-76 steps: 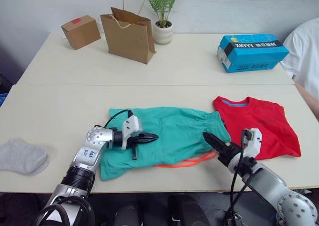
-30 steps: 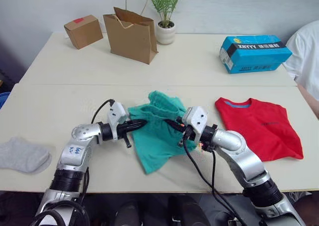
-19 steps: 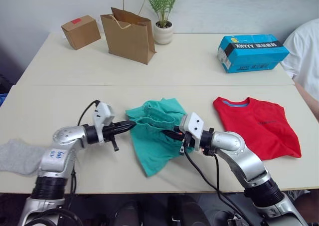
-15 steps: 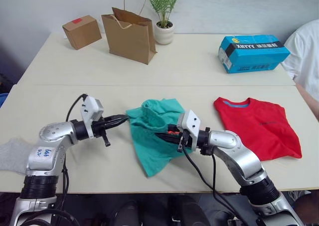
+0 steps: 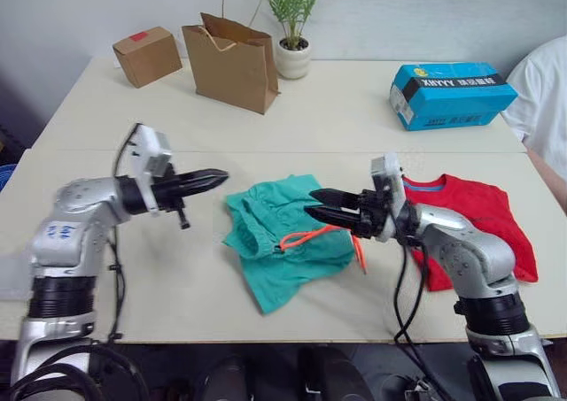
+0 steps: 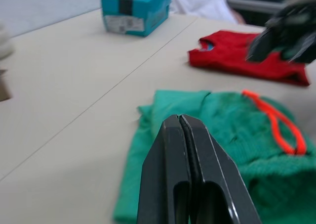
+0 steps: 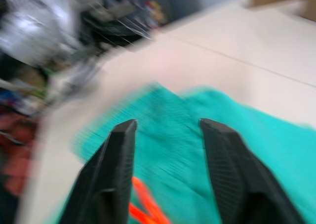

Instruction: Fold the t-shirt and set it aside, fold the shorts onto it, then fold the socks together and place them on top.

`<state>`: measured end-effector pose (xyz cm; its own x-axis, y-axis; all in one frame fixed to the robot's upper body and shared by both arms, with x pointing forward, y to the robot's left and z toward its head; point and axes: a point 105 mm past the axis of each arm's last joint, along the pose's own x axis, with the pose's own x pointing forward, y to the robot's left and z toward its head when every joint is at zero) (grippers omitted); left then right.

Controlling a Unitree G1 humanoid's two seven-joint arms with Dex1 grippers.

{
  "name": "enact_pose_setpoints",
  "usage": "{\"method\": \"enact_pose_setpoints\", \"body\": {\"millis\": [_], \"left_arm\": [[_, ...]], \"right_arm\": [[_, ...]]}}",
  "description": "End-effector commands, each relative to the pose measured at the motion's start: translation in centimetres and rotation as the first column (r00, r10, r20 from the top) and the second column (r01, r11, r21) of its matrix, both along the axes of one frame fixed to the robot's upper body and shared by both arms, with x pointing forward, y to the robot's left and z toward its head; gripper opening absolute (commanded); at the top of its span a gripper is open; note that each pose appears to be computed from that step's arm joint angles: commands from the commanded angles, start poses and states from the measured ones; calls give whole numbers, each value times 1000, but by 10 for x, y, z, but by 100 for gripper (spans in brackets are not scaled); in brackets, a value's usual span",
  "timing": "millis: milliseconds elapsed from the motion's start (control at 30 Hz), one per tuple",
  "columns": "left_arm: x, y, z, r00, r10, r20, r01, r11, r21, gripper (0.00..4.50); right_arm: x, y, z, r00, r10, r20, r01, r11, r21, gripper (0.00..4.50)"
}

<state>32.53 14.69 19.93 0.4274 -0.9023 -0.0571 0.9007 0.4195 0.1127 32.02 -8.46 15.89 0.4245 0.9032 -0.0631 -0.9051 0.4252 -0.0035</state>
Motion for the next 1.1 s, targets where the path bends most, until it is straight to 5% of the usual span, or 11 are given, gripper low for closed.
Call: {"method": "enact_pose_setpoints", "body": {"millis": [33, 100, 300, 433, 600, 800, 933, 1100], "left_arm": [[4, -27, -30, 994, 5, -111, 2, 998, 68, 0], [-1, -39, -56, 986, 3, -165, 14, 994, 106, 0], [-10, -35, -109, 951, 125, -282, -66, 976, 209, 0], [0, -20, -103, 952, 220, -211, -188, 969, 161, 0], [-25, -49, -53, 998, -51, -26, 49, 997, -52, 0], [-3, -58, -23, 995, -88, 43, 90, 994, -59, 0], [18, -79, -40, 994, -105, 25, 104, 993, 60, 0], [40, -98, -70, 997, -3, -73, 5, 1000, 29, 0]], "right_arm": [[3, 12, -28, 990, -14, 139, 32, 991, -128, 85], [-3, 17, -41, 992, -2, 127, 19, 991, -133, 14], [-31, 11, -70, 998, 10, 64, 0, 988, -157, 6], [-48, -2, -66, 999, 17, 39, -13, 993, -117, 6], [-40, -7, -21, 1000, -7, -12, 7, 999, 52, 6], [-7, -5, -9, 998, -35, 45, 34, 999, 30, 6], [12, 7, -42, 996, -74, 43, 77, 994, -72, 6], [-1, 16, -66, 998, -20, 66, 30, 988, -154, 6]]}}
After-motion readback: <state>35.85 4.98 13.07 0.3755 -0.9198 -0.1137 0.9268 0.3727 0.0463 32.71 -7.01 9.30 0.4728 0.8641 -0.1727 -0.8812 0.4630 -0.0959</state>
